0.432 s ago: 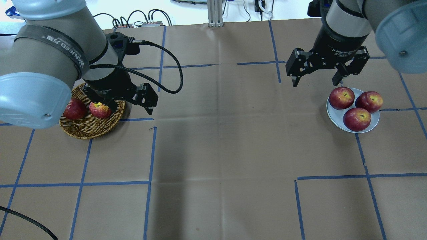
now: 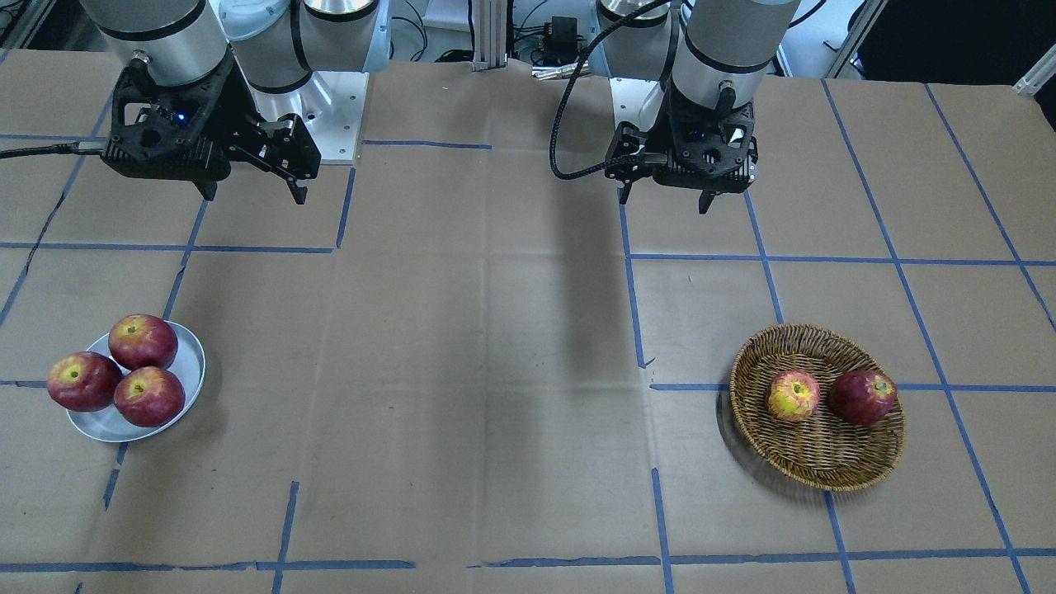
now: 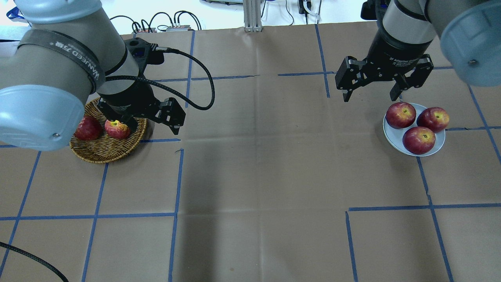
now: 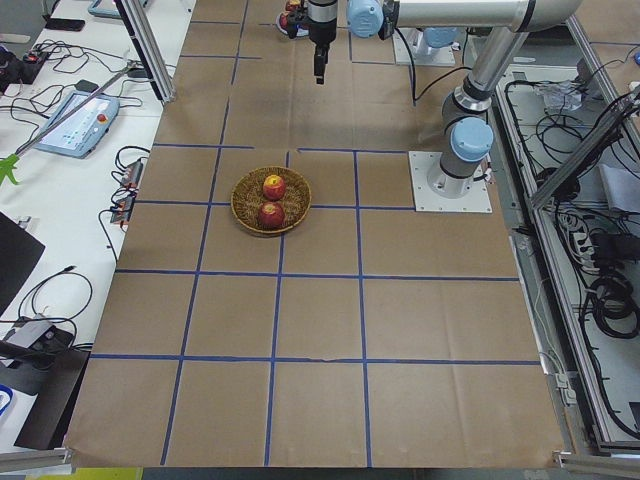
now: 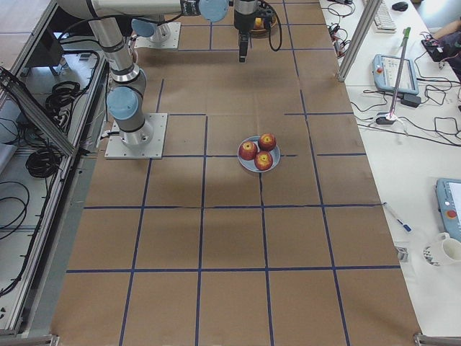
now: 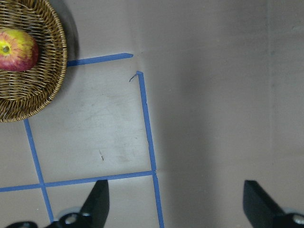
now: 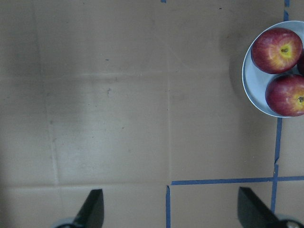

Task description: Transfer apple from basket to plate

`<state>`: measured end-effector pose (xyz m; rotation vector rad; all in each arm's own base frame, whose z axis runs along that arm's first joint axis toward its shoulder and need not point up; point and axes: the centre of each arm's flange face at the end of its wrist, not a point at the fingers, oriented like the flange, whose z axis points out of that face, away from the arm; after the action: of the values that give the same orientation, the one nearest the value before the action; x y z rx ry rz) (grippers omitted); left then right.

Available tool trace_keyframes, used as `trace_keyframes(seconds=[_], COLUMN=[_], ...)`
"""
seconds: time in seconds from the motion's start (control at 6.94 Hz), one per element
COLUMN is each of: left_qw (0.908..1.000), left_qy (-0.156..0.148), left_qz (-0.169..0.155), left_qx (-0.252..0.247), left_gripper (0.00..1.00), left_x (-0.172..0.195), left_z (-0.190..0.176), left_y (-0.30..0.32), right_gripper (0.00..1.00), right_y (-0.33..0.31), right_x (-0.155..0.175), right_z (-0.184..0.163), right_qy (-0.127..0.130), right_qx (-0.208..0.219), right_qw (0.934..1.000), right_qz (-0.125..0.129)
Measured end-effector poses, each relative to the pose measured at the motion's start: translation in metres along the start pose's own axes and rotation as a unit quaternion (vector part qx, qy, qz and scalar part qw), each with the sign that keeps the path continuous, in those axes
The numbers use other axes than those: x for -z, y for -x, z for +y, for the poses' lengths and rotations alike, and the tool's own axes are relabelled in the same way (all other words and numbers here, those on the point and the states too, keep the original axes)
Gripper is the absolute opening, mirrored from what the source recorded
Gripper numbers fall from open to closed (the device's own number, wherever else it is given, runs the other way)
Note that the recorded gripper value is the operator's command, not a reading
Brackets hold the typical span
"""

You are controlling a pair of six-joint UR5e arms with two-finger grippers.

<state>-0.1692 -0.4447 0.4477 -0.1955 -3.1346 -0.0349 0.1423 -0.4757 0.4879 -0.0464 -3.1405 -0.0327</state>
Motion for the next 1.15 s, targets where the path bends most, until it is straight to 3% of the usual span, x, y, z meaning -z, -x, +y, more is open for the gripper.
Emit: trace_keyframes(seconds=[1.15], left_qw=[1.0], left_qy=[-0.001], left_qz=[0.001], left_qx=[0.006], left_gripper=[0.99], left_x=[0.0001], left_z=[-0.0025], left_y=[0.0098], right_gripper=[1.0], right_y=[0.0001], right_x=[-0.0002], right_z=[0.0002], right_qy=[0.001], right_qx=[-0.002], right_qw=[1.0], right_qz=[-0.001])
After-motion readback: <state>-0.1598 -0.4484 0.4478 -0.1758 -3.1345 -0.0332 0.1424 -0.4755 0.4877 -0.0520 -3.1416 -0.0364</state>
